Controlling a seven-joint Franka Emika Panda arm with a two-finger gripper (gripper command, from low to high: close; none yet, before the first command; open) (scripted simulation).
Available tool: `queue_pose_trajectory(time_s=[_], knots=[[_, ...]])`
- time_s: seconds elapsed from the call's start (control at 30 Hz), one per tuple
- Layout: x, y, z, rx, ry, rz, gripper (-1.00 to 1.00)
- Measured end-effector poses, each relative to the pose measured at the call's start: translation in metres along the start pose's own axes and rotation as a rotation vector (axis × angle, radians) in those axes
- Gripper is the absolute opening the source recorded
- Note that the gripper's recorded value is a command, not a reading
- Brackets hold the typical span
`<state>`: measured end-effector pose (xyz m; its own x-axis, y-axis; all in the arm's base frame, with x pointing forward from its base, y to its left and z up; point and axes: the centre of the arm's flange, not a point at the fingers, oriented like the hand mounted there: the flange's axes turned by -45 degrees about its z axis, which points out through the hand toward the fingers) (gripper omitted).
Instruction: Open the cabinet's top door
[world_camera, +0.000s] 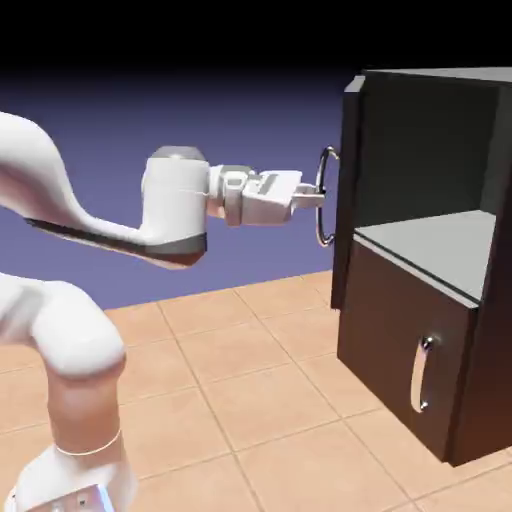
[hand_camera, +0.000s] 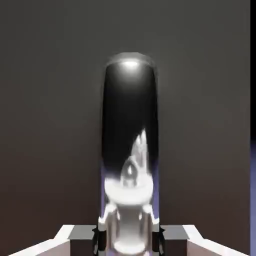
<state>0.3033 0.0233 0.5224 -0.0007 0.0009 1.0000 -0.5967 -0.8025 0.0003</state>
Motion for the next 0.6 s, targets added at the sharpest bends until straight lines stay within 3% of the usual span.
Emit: queue_pose_trajectory(time_s=[0.6], knots=[[0.0, -0.088, -0.12, -0.42, -0.001, 0.0, -1.0]])
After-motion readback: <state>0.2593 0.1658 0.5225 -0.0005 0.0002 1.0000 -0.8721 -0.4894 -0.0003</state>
